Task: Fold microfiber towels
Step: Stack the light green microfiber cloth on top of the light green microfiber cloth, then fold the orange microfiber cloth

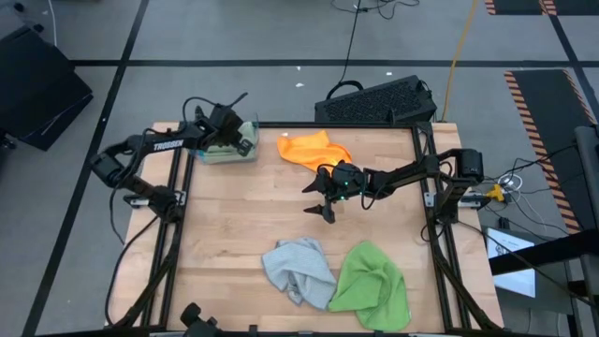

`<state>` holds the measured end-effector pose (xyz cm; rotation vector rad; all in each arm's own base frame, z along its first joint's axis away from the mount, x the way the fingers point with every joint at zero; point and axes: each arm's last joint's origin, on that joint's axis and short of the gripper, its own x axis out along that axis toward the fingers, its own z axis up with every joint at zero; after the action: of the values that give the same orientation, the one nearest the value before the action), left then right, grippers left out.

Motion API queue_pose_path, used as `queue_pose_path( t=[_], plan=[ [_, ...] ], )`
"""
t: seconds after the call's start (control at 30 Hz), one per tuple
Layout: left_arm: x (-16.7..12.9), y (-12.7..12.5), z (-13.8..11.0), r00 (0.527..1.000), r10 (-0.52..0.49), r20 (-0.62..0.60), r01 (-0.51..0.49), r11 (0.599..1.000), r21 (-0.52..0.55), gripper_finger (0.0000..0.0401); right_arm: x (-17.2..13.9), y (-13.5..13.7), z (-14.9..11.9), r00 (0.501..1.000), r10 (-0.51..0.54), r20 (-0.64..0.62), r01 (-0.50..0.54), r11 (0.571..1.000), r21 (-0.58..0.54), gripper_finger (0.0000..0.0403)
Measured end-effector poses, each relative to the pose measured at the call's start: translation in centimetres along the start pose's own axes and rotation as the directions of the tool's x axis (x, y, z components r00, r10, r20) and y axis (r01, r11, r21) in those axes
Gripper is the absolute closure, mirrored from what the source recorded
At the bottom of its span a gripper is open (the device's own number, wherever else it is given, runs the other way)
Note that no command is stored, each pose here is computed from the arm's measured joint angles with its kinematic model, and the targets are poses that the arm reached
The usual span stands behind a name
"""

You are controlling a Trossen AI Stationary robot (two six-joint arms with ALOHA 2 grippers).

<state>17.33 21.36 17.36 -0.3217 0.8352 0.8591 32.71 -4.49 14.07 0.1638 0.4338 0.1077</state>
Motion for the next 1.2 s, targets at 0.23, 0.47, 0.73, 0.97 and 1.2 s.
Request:
queue_pose_path(
  t=[0.23,0.47,0.73,0.97,1.2],
  plan=[
    [-2.7,-0.3,1.1,0.995,0.035,0.095,-0.036,0.999,0.012,0.0371,0.0,0.0,-0.1,1.0,0.0,-0.01,0.001,1.0,0.025,0.0069],
    [-6.9,-1.4,1.5,0.981,0.005,0.195,-0.013,0.999,0.041,0.0357,-0.9,0.1,0.1,0.995,-0.066,-0.077,0.068,0.997,0.026,0.0069],
    [-11.0,-7.3,0.6,0.948,-0.166,0.27,0.128,0.98,0.153,0.0357,-4.2,0.6,0.8,0.948,-0.255,-0.19,0.25,0.967,-0.047,0.0069],
    [-13.2,-13.4,-1.1,0.914,-0.221,0.341,0.143,0.96,0.239,0.0357,-7.0,0.3,-2.4,0.861,-0.459,-0.22,0.46,0.887,-0.051,0.0069],
    [-13.8,-18.0,-3.0,0.882,-0.283,0.376,0.193,0.947,0.258,0.0357,-7.7,-0.5,-5.4,0.864,-0.486,-0.133,0.49,0.872,-0.003,0.0069]
  ],
)
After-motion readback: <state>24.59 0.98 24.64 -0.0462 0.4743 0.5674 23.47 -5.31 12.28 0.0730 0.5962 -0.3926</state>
